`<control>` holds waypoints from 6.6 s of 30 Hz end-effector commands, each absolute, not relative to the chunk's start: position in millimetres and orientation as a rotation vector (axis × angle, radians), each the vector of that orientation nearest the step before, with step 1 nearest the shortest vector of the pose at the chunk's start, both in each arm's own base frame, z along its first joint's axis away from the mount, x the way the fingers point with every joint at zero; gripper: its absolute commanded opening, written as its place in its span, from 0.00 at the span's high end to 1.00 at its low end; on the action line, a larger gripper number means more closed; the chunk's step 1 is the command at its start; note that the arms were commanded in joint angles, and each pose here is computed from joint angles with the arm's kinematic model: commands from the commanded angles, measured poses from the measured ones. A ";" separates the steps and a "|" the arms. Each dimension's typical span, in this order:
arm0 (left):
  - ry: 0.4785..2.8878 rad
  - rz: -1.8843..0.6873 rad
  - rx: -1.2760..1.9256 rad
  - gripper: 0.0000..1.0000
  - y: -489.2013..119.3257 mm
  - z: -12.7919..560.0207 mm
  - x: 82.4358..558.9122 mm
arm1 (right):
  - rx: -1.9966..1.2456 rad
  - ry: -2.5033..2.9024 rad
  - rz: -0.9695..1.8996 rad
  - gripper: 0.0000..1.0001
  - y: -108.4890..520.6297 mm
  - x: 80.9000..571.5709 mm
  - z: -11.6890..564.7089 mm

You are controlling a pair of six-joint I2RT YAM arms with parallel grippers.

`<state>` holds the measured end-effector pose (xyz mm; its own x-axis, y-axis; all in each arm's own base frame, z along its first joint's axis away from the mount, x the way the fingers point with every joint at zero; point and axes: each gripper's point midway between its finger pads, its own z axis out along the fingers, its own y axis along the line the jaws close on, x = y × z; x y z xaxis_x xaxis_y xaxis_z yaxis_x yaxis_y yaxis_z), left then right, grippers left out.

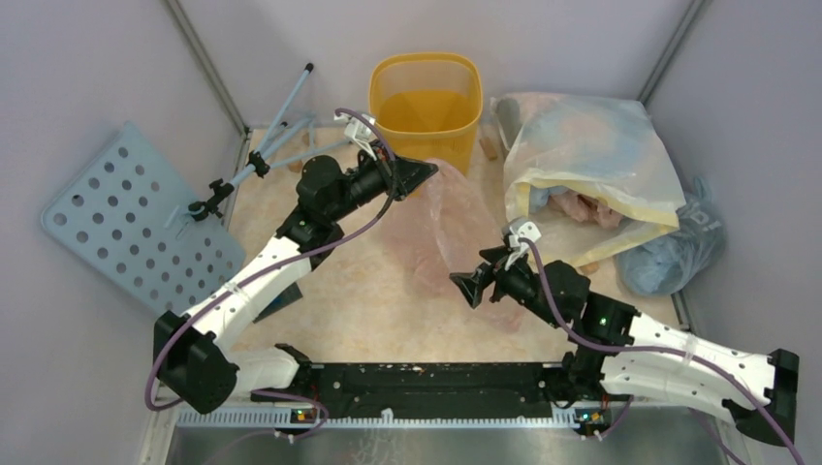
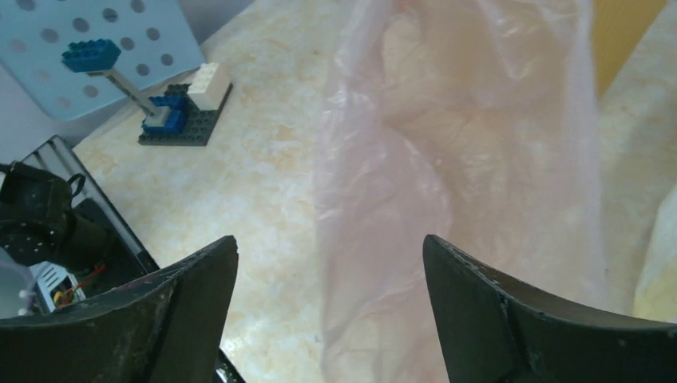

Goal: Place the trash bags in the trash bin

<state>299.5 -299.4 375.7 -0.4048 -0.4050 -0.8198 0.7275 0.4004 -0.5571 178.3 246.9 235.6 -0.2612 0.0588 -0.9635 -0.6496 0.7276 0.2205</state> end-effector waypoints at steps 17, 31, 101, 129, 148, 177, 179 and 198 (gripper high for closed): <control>1.471 -1.274 0.326 1.00 -295.4 398.7 291.2 | -0.410 1.792 0.133 0.08 242.5 254.1 194.5; 1.471 -1.265 0.343 1.00 -300.4 407.1 300.9 | -0.524 1.775 0.189 0.54 270.6 267.5 184.0; 1.504 -1.685 0.539 1.00 -341.5 381.0 261.7 | -0.401 1.543 0.466 1.00 278.9 281.2 179.3; 1.481 -1.718 0.594 1.00 -339.4 395.9 233.3 | -0.335 1.766 0.560 1.00 277.4 296.9 92.5; 1.427 -1.855 0.657 1.00 -378.7 407.7 205.6 | -0.480 1.738 0.827 1.00 333.2 286.3 109.6; 1.379 -1.879 0.664 1.00 -377.2 422.5 183.9 | -0.430 1.504 1.193 1.00 328.1 269.8 188.2; 1.384 -1.884 0.672 1.00 -380.7 420.8 186.1 | -0.424 1.481 1.195 1.00 326.2 268.6 196.4; 1.162 -1.986 0.745 1.00 -396.3 498.9 149.4 | -0.351 1.674 1.065 1.00 332.3 301.7 147.9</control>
